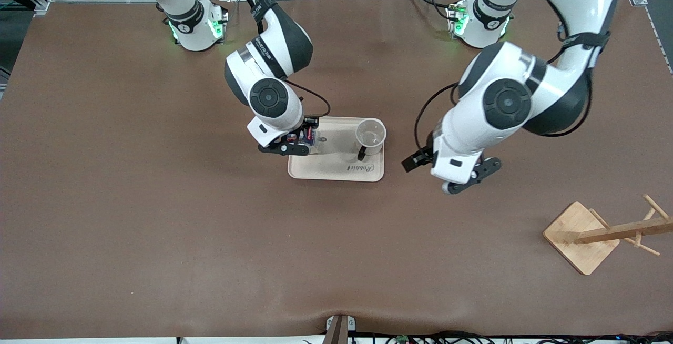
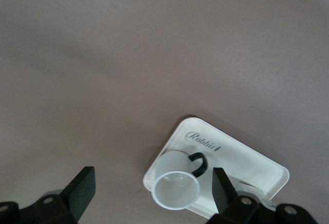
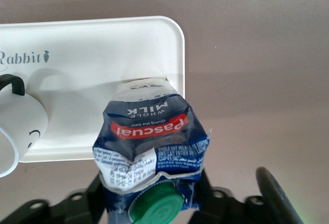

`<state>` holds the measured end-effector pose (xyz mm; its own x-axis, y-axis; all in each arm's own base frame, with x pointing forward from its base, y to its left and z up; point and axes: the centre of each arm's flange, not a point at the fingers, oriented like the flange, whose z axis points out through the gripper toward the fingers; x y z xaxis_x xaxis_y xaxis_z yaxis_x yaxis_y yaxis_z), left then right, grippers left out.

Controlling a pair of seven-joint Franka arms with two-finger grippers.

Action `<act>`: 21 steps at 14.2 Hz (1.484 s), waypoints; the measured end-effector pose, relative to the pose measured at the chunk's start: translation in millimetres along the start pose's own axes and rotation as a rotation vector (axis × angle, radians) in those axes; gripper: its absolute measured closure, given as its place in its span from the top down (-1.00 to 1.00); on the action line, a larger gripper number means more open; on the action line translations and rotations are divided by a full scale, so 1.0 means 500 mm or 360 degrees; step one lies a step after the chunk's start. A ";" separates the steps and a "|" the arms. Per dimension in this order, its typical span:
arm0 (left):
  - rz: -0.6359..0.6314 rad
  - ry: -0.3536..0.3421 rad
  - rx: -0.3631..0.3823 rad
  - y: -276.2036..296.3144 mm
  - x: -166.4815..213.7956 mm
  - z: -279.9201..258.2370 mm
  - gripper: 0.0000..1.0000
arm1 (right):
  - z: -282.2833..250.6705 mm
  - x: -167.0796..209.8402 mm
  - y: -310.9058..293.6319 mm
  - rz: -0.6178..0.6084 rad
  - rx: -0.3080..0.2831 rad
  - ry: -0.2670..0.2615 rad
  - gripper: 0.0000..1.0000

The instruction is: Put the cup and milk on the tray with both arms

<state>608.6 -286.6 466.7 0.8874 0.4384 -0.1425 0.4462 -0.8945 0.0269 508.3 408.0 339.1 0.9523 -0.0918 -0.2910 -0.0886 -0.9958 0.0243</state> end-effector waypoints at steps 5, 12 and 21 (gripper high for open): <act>0.0257 0.0031 0.0078 -0.161 0.056 -0.143 1.00 | -0.053 0.017 0.001 0.0013 0.0054 0.0070 1.00; 0.0368 0.0184 0.0059 -0.316 0.101 -0.284 1.00 | -0.353 0.092 0.154 0.0177 0.0201 0.0176 1.00; 0.0388 0.0279 0.0107 -0.398 0.070 -0.381 1.00 | -0.582 0.056 0.389 0.0283 0.0067 0.0418 1.00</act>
<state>572.9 -76.5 644.8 0.9764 0.2132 0.0330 0.2141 -0.9764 -0.0271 602.9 210.9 613.9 0.9631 -0.2677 -0.0288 -0.2674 -0.9635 0.0117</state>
